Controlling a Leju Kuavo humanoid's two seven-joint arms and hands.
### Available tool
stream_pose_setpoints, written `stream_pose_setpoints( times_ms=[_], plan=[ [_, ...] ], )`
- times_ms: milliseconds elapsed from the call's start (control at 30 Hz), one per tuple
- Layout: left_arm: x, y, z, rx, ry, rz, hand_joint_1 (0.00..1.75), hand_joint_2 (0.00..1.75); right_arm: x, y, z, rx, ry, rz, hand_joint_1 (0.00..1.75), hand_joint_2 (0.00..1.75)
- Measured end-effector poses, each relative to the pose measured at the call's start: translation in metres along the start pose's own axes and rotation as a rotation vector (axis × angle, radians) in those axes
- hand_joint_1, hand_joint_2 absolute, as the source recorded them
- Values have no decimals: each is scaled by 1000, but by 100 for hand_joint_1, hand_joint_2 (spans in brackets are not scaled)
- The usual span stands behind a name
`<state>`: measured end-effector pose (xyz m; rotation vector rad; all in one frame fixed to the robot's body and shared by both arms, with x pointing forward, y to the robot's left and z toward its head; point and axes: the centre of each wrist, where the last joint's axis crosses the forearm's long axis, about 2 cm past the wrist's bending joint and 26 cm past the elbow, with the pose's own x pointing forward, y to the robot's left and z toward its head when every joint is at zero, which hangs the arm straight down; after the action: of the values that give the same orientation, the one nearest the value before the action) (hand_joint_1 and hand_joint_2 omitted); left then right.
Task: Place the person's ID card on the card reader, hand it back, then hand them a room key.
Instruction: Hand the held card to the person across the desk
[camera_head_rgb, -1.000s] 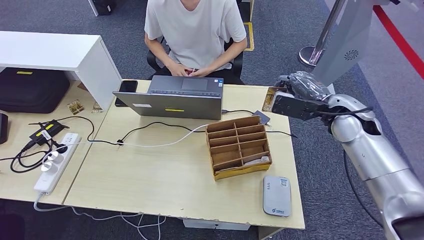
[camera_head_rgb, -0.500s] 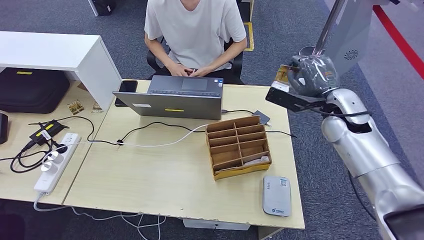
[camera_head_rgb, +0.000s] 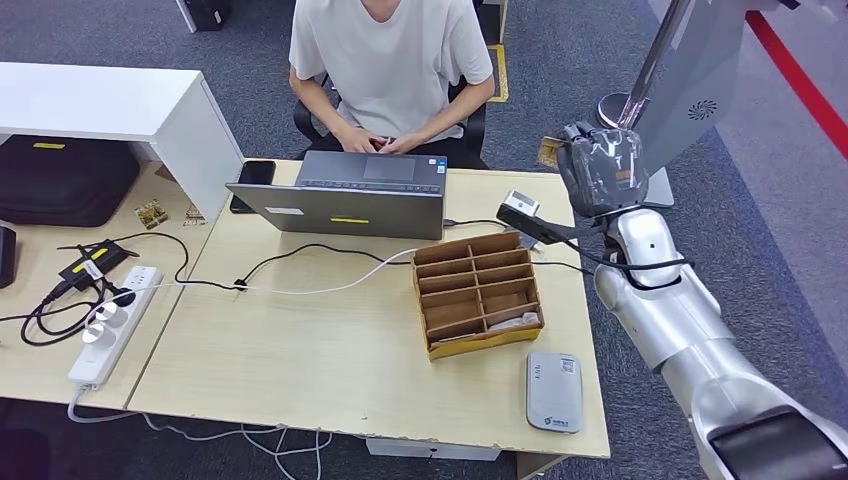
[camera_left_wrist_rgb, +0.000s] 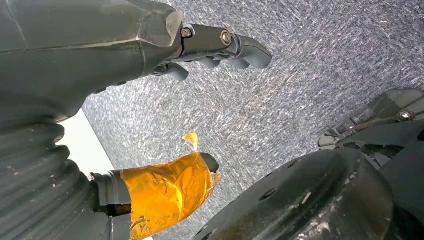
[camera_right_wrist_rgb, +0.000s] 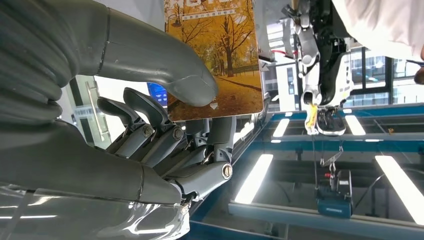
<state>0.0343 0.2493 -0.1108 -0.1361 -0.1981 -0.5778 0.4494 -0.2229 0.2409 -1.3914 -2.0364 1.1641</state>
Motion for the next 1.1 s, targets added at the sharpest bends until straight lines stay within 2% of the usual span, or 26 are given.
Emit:
stream_pose_setpoints(
  times_ms=[333, 633, 1100],
  plan=[
    [1, 0, 0, -4, 2, -29, 0, 175, 20, 10, 1, 46, -7, 8, 175, 175],
    [2, 0, 0, -14, 3, -57, 0, 175, 44, 11, -17, 102, -14, 20, 175, 175],
    [3, 0, 0, -23, 0, -74, 0, 175, 54, 1, -43, 107, -27, 35, 175, 175]
  ],
)
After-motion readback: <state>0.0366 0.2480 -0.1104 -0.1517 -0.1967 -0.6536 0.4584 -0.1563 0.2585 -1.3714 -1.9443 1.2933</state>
